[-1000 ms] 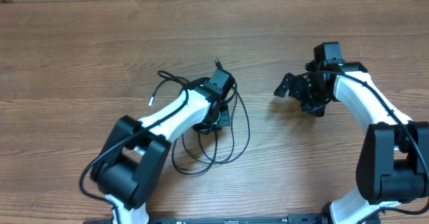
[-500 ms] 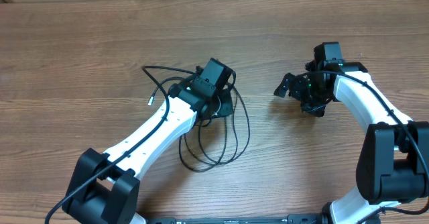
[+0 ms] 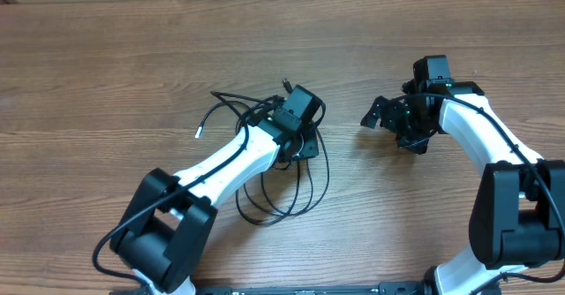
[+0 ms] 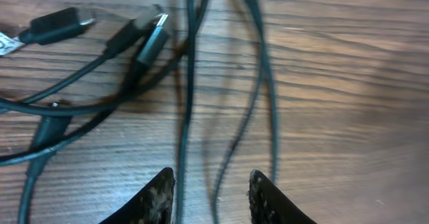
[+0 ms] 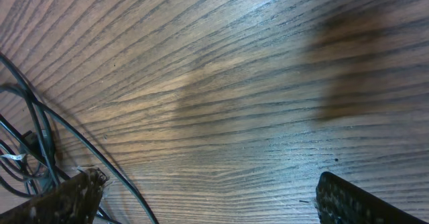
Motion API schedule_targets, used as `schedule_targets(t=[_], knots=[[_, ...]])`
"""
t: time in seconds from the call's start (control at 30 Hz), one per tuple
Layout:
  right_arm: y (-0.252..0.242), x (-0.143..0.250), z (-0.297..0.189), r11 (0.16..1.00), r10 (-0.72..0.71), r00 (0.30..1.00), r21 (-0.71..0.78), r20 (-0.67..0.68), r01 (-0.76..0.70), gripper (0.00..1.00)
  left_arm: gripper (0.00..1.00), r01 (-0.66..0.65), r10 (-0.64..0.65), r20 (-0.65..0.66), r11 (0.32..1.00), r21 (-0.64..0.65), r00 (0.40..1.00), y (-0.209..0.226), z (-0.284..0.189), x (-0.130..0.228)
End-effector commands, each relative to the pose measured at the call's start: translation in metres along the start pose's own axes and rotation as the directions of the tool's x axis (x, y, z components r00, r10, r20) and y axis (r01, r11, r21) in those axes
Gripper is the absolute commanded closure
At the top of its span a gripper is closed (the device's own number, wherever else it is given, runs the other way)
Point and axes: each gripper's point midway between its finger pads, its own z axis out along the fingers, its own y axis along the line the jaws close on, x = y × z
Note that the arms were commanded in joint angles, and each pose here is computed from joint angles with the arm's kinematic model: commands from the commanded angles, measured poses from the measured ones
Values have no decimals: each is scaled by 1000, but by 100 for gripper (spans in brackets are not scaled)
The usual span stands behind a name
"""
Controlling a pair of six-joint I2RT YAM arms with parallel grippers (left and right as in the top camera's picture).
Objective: Untangle cables
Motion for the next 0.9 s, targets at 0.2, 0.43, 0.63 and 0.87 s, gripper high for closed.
schedule_targets(t=[0.2, 0.43, 0.63, 0.87], knots=[[4, -6, -9, 1000, -15, 999, -6, 32, 15, 0, 74, 26, -15, 92, 992, -122, 996, 27, 20, -21], [4, -6, -9, 1000, -15, 999, -6, 32, 15, 0, 96, -27, 35, 102, 996, -85, 994, 17, 31, -26], [4, -6, -9, 1000, -15, 999, -6, 32, 15, 0, 86, -31, 34, 53, 998, -55, 998, 15, 51, -17], [4, -6, -9, 1000, -15, 999, -6, 32, 15, 0, 80, -31, 34, 44, 997, -64, 998, 17, 59, -15]])
